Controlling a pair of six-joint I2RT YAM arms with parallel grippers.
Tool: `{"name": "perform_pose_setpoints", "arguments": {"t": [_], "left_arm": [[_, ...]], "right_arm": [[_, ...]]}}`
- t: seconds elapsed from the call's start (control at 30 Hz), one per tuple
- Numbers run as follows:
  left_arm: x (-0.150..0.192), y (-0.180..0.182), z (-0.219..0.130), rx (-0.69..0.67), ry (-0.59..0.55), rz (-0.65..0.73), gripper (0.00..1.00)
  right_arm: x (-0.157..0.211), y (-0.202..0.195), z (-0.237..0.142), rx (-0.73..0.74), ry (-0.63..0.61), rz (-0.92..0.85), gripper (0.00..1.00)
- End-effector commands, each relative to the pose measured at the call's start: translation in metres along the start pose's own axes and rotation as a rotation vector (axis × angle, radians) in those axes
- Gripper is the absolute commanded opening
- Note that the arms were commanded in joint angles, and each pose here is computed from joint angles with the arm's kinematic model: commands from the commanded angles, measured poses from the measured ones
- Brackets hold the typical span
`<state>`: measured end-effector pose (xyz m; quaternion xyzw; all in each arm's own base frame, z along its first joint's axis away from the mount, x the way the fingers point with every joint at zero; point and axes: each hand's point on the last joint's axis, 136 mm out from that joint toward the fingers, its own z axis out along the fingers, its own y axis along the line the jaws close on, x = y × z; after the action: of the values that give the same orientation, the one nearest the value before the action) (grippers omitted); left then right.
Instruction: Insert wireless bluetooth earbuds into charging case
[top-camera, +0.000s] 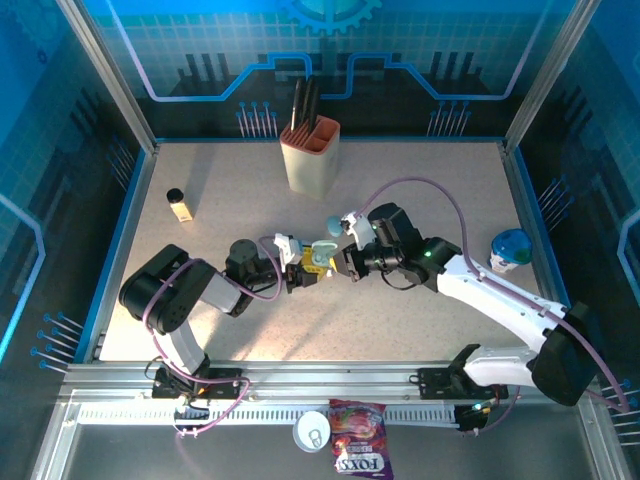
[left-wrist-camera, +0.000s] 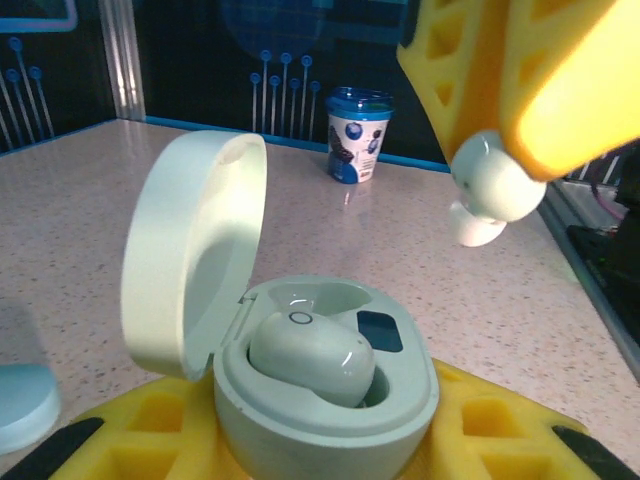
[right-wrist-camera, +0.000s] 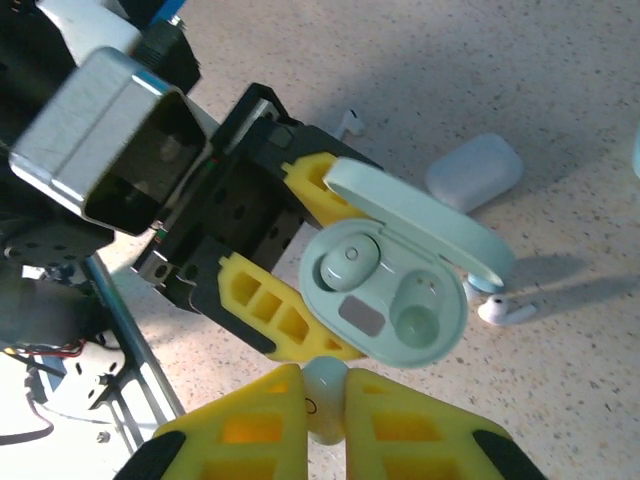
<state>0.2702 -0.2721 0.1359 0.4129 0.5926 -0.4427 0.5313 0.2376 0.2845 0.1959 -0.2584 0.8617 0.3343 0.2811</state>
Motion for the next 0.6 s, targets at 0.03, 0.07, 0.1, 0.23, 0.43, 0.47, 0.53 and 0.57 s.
{"name": "perform_pose_setpoints", "arguments": {"t": [0.03,0.07,0.1,0.23,0.43,0.47,0.53,0.57], "left_arm": [[-0.013,-0.015,0.0,0.081,-0.033,0.034,0.33],[-0.014,-0.016,0.0,0.086,-0.034,0.036,0.34],[-0.015,-0.017,0.0,0.088,-0.036,0.038,0.33],[-0.016,-0.02,-0.001,0.104,-0.038,0.053,0.34],[-0.016,-0.02,-0.001,0.103,-0.038,0.056,0.34],[-0.016,-0.019,0.0,0.103,-0.039,0.059,0.34],[-0.016,-0.02,0.0,0.106,-0.039,0.06,0.34],[-0.016,-0.021,-0.001,0.109,-0.038,0.059,0.34]], "right_arm": [[-0.013,0.009,-0.002,-0.058,-0.028,-0.032,0.14],[-0.013,0.009,-0.001,-0.058,-0.024,-0.033,0.14],[-0.012,0.008,0.0,-0.057,-0.024,-0.035,0.14],[-0.01,0.0,0.005,-0.028,-0.021,-0.041,0.14],[0.002,-0.013,0.014,0.003,0.002,-0.025,0.14],[0.003,-0.015,0.015,0.007,0.006,-0.019,0.13],[0.005,-0.019,0.017,0.014,0.005,-0.004,0.13],[0.006,-0.019,0.018,0.016,0.009,-0.001,0.13]]}}
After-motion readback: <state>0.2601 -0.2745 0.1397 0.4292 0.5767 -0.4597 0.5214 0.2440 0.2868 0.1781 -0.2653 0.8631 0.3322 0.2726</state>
